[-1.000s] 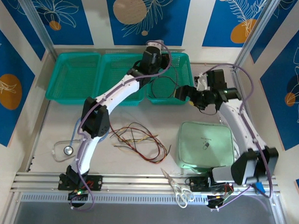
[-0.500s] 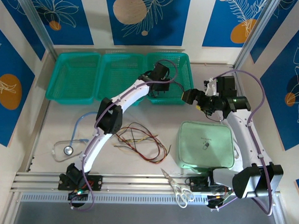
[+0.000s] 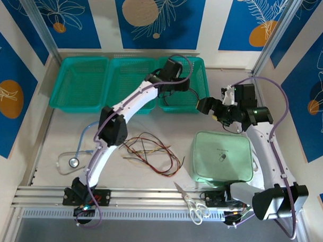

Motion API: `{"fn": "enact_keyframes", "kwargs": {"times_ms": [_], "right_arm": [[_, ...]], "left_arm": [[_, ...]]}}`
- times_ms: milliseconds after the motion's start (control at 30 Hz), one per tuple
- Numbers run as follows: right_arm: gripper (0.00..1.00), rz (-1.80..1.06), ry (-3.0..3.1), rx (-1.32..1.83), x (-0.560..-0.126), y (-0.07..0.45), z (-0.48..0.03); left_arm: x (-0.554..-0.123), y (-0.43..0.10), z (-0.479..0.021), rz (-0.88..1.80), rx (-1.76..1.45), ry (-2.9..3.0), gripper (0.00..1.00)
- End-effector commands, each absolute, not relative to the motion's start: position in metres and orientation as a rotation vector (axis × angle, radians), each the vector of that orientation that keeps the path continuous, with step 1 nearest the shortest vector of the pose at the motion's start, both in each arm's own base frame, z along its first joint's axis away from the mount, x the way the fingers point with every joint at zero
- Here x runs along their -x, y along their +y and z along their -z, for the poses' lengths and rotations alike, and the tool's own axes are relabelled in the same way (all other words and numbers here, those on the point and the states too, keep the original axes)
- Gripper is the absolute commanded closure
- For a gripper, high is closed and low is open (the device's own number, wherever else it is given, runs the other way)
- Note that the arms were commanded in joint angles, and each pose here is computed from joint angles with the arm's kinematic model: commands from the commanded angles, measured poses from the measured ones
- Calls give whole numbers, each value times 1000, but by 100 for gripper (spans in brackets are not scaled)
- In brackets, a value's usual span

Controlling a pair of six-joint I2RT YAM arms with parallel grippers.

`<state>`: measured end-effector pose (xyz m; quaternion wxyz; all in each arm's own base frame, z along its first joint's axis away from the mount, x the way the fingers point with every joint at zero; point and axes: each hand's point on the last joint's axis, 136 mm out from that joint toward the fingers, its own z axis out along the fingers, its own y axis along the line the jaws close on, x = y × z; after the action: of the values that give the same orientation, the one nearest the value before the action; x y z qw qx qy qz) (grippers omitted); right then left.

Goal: Untangle the cables

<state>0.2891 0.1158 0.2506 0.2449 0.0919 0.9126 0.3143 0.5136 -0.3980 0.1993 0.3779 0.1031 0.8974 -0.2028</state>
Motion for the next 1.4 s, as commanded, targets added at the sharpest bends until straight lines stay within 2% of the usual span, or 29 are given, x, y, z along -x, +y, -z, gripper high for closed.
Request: {"fn": "enact_keyframes", "kwargs": {"times_ms": [0, 167, 300, 500, 600, 667, 733, 933, 1033, 1200, 1367], "right_arm": [[2, -776, 2553, -322, -273, 115, -239], [3, -721, 2597, -299, -251, 129, -227], [11, -660, 2645, -298, -231, 144, -208], [17, -422, 2695, -96, -195, 173, -175], [24, -344, 2732, -16, -185, 185, -159], [34, -287, 2757, 43, -179, 194, -149], [37, -273, 2756, 141, -176, 209, -141], [50, -382, 2741, 361, -183, 267, -116], [53, -451, 2707, 528, -180, 298, -109], [54, -560, 2596, 875, -165, 346, -94], [55, -680, 2343, 1249, -146, 385, -87]], "left_arm": [[-487, -373, -299, 523, -251, 2177, 18], [-440, -339, -334, 597, -228, 2185, 16], [-386, -305, -339, 668, -205, 2185, 18], [-302, -239, -293, 679, -119, 2283, 20], [-265, -209, -263, 662, -83, 2333, 21], [-244, -195, -249, 678, -64, 2349, 22], [-229, -180, -238, 671, -25, 2361, 23], [-200, -152, -202, 648, 88, 2423, 29], [-191, -145, -186, 655, 145, 2460, 32], [-185, -130, -160, 631, 254, 2464, 32], [-198, -120, -131, 805, 487, 2371, 44]]}}
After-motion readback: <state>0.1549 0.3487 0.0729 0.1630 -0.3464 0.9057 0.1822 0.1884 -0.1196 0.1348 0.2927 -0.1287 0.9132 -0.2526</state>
